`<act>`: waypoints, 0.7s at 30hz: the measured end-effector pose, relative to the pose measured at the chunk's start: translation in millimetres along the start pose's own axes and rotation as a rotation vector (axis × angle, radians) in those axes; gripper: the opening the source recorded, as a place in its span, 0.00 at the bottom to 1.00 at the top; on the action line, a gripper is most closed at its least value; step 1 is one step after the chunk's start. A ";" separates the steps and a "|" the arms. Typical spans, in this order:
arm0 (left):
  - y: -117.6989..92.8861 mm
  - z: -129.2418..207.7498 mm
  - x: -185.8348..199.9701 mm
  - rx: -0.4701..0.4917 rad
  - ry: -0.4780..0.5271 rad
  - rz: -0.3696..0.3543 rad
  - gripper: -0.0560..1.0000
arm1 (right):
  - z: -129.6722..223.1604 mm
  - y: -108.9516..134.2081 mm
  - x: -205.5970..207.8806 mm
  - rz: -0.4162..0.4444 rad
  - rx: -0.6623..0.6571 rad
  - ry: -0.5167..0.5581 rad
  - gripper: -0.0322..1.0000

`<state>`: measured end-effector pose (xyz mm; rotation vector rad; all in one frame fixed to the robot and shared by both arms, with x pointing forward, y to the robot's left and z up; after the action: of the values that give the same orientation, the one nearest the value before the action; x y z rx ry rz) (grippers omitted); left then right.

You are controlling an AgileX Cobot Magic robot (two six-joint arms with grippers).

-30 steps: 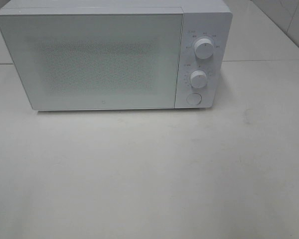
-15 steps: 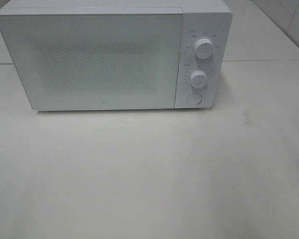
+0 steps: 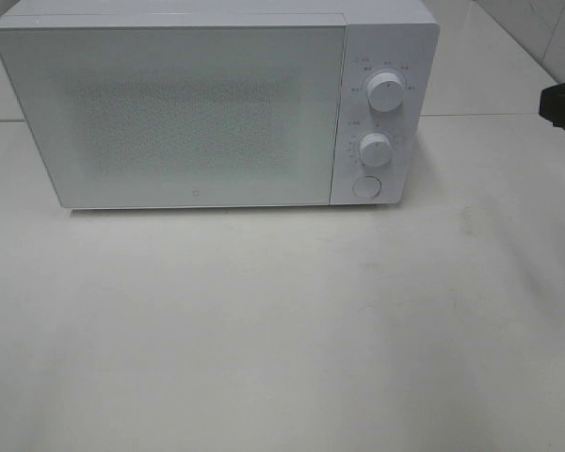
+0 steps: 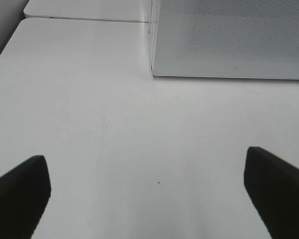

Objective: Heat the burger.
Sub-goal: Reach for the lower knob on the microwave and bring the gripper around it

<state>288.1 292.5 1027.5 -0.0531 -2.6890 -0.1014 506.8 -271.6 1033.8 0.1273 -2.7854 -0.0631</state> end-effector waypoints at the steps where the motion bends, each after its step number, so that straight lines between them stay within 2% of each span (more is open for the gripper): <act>1: 0.0 0.0 0.0 0.000 0.000 0.000 0.98 | -1.1 1.0 -7.2 -0.008 0.000 -0.020 0.72; 9: 0.0 0.0 0.0 0.000 0.000 0.000 0.98 | 4.2 2.9 -30.6 -0.024 -0.002 -0.039 0.72; 16: 0.0 0.0 0.0 0.000 0.000 0.000 0.98 | 17.9 27.1 -40.0 -0.105 0.019 -0.091 0.72; 21: 0.1 0.0 0.0 -0.001 0.000 -0.001 0.98 | 33.7 34.7 -41.0 -0.083 0.011 -0.140 0.72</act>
<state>288.1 292.6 1027.5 -0.0521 -2.6889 -0.1024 530.7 -232.2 990.3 0.2507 -2.9193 -0.0808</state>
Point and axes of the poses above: a point on each arm's last joint axis where the gripper is mounted, x pointing back along that axis away from the gripper, y along the wrist's bending axis when the last joint is at zero, z = x × y, the point moved 6 cm from there along -x, pointing out along that axis toward the gripper, and after that the axes turned 4 degrees about -x, right-handed, at the moved point
